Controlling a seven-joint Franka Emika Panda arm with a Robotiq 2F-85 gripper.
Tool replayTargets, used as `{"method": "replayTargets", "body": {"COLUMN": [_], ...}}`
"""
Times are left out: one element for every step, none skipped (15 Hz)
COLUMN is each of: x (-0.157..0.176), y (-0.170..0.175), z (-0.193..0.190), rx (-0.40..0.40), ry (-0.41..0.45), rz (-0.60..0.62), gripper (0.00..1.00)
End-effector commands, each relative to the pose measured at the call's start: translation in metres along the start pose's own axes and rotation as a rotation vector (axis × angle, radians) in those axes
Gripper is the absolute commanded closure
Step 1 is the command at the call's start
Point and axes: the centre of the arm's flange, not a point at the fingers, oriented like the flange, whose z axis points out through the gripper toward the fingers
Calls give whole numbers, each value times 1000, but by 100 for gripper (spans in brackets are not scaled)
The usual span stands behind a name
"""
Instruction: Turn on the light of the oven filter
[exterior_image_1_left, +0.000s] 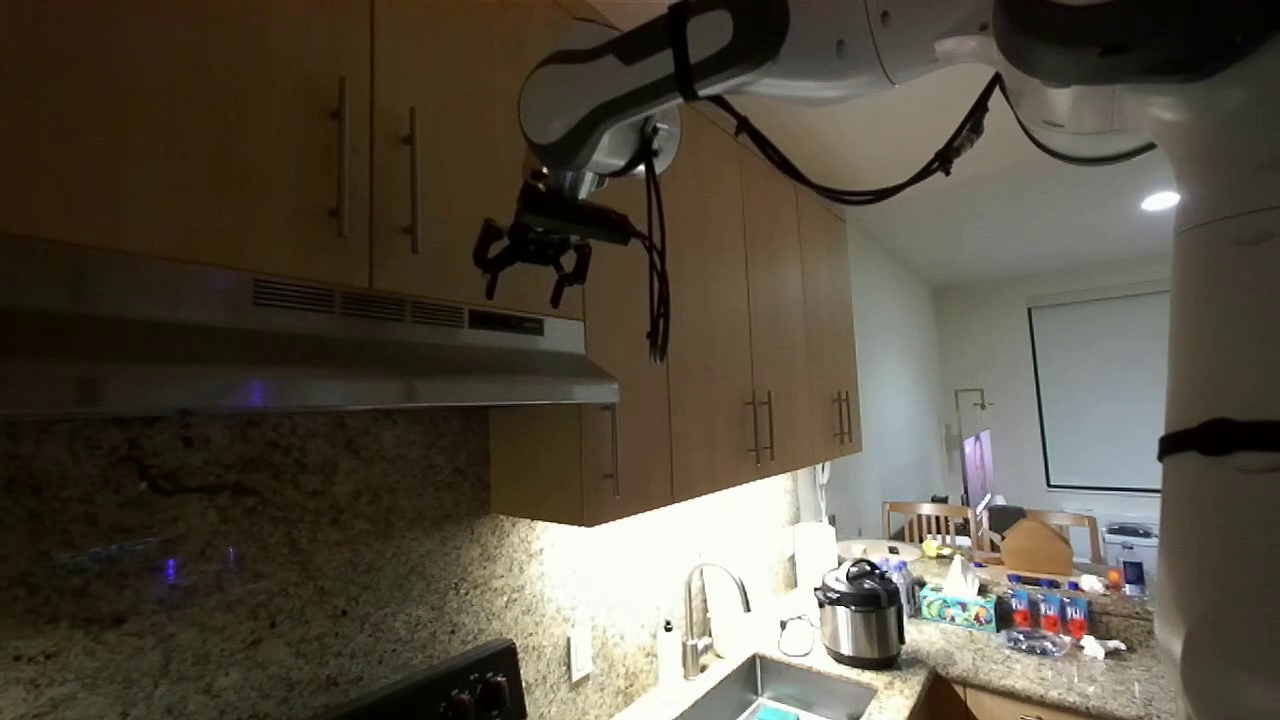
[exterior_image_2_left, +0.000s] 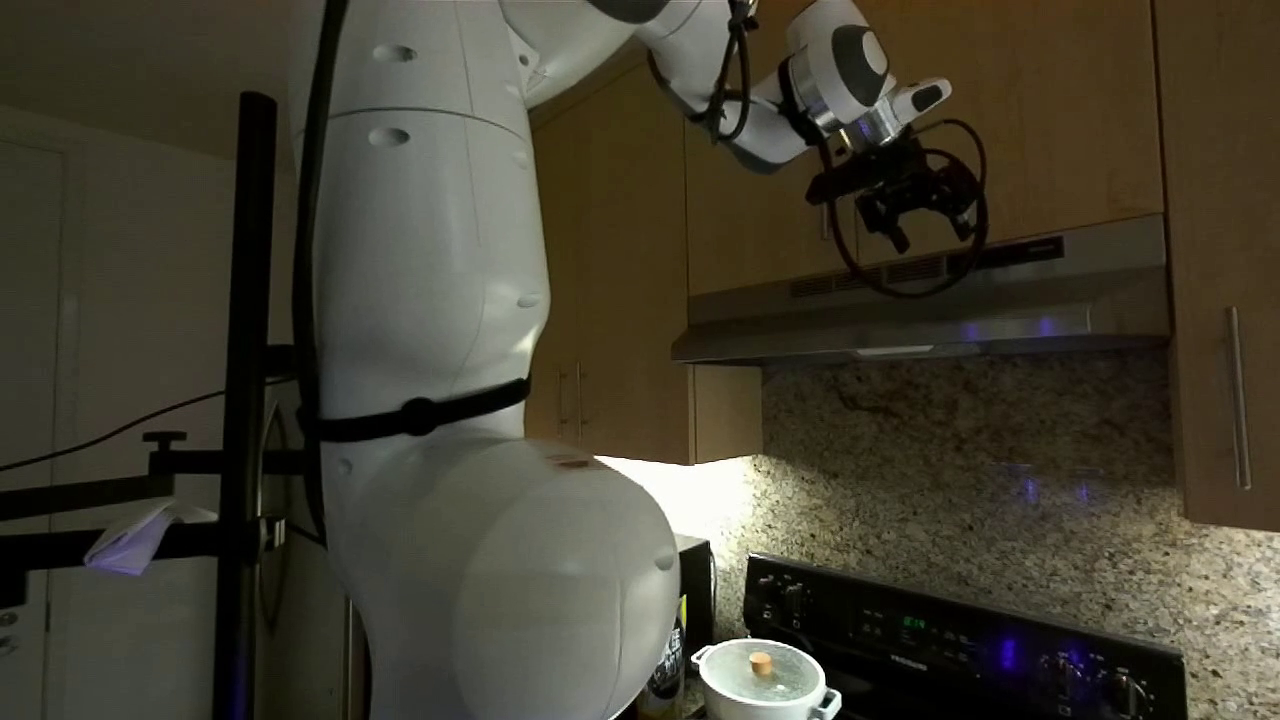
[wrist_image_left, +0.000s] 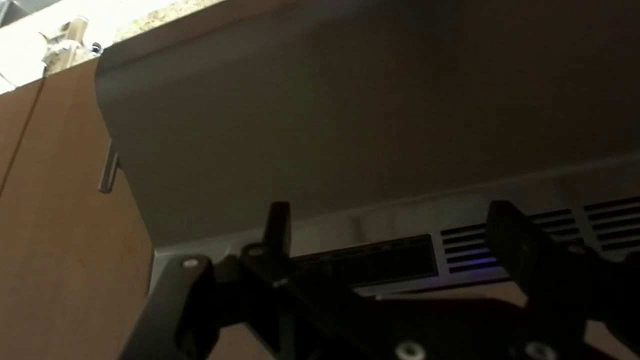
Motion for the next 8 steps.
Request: {"method": "replayTargets", "body": {"x": [1,2,2,1,0,0,1,3], "y": [0,-2,-3,-3,-3,-3,-3,-2], "z": [15,21,26,34,40,47,51,55], "rx": [103,112,123,122,117,111,109,109], "ry": [8,14,13,15,16,19,23,27], "rz": [-78,-85,-92,-91,-92,-90,-90,-91], "gripper": [0,0,0,0,0,0,0,0]}}
